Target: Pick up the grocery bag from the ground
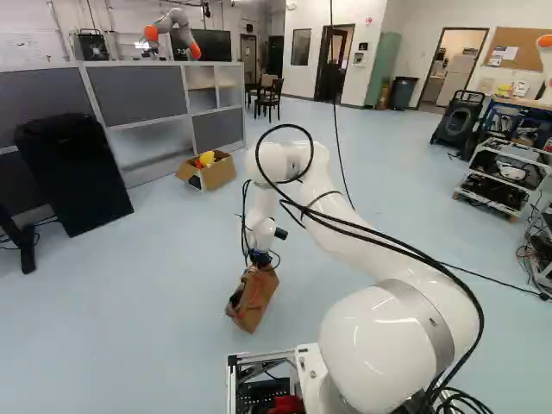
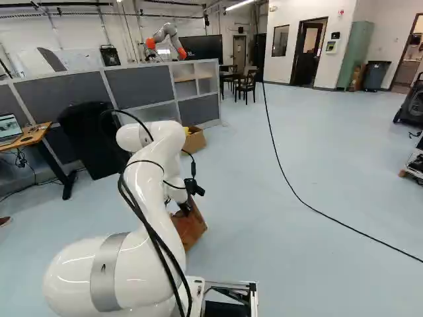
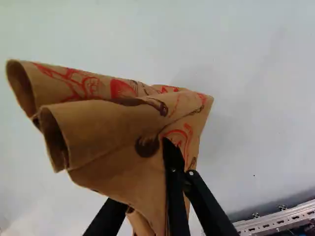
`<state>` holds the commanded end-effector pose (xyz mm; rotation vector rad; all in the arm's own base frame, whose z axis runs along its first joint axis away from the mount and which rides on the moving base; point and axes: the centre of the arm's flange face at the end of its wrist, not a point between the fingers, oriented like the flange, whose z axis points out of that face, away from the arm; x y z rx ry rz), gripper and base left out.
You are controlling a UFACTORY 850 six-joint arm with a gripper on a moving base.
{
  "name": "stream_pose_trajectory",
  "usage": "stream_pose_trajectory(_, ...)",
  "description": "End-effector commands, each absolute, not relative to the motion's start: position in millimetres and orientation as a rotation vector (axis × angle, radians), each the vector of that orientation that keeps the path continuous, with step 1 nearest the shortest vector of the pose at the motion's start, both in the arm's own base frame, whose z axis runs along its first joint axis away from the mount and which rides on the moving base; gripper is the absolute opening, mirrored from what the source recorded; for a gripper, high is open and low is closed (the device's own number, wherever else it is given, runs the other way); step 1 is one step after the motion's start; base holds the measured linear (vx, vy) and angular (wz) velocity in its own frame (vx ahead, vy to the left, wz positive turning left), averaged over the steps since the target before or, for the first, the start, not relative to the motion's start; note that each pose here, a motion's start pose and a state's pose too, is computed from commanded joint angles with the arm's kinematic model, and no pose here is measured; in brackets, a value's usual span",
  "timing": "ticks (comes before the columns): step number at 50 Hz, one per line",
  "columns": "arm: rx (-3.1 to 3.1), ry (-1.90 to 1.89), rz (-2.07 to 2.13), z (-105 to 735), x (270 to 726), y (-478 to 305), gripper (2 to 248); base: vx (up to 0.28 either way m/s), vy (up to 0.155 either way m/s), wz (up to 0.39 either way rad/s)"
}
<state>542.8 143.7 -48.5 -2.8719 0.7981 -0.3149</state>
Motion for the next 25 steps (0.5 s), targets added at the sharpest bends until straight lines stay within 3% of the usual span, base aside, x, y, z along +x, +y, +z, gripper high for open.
stream_pose_trajectory(25, -2.862, 0.795, -0.334, -11.1, 540.2, 143.0, 26, 0.0, 0.0, 0.0)
